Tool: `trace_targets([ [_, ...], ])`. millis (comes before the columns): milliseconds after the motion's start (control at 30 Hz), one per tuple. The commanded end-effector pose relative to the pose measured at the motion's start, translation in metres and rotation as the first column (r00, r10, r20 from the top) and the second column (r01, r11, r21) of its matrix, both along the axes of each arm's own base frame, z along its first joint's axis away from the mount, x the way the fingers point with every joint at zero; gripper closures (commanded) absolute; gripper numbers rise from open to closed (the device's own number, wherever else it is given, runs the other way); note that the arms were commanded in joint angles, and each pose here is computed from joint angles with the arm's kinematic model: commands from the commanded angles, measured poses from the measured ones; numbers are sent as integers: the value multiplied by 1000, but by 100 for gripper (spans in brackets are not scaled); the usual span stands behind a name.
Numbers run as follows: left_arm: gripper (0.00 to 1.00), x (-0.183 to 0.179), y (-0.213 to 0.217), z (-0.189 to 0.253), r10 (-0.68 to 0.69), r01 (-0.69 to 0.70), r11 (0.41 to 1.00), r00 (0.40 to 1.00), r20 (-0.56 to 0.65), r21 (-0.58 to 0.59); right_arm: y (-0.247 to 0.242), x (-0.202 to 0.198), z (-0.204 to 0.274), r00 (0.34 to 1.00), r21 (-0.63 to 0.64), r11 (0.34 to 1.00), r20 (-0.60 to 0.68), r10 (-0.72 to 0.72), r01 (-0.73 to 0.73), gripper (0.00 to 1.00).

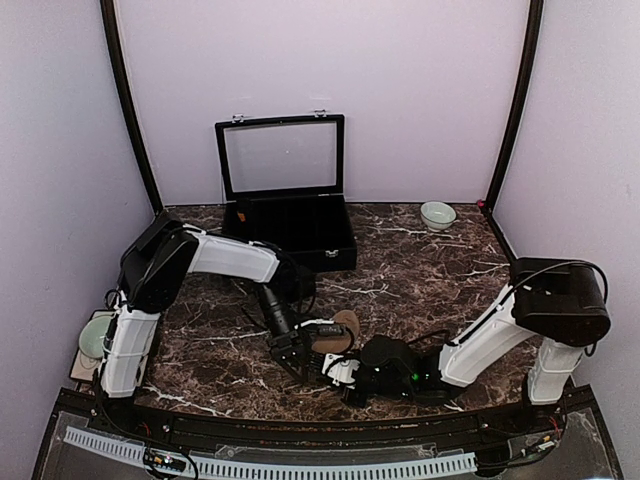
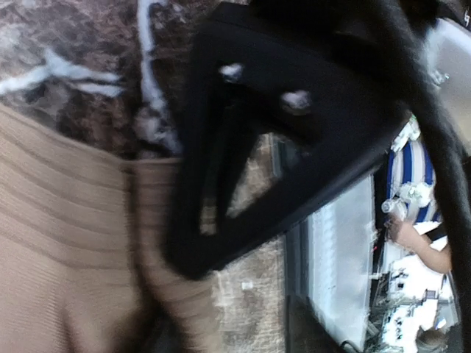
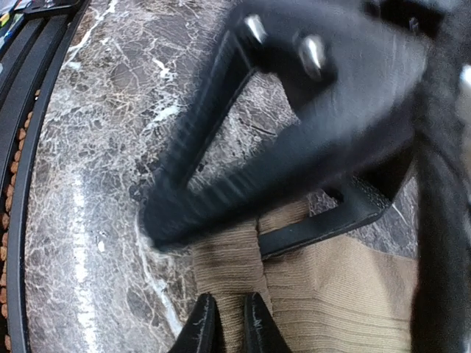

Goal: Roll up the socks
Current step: Roll the sock at the center of the board.

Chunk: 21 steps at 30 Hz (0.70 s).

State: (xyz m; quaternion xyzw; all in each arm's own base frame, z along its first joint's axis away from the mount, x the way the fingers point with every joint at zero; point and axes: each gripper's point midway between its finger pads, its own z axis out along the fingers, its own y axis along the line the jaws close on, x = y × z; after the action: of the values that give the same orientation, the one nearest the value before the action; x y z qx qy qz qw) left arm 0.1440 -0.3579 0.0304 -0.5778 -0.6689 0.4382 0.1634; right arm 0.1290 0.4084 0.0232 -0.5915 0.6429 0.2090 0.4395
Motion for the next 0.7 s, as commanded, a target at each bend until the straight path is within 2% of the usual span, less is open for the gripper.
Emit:
trace_targets([
  [0,20,21,37,-53,-96,54,985,963,251,166,-26,-5,-43,992,-155,988,-121,-25,6,92],
  [33,4,27,37,-47,-77,35,988,956,284,150,-27,-5,-44,990,-164,986,-140,-26,3,94],
  [67,1,33,37,-41,-54,10,990,946,321,138,-28,-6,-44,987,-167,986,-157,-25,-1,96],
  [267,1,64,45,0,71,-100,994,864,499,31,-34,-4,-43,977,-184,983,-209,-35,-4,98],
  [433,1,71,54,21,103,-111,994,791,603,-23,-34,-6,-45,963,-191,981,-267,-42,-10,100],
  [500,1,66,54,28,113,-94,994,783,611,-63,-32,-6,-42,952,-172,985,-301,-53,0,100],
  [567,1,51,55,33,102,-45,993,802,589,-110,-28,-4,-37,931,-137,990,-359,-69,21,100],
  [667,1,41,53,40,102,-11,987,815,570,-159,-23,-3,-31,871,-97,994,-483,-90,49,100],
])
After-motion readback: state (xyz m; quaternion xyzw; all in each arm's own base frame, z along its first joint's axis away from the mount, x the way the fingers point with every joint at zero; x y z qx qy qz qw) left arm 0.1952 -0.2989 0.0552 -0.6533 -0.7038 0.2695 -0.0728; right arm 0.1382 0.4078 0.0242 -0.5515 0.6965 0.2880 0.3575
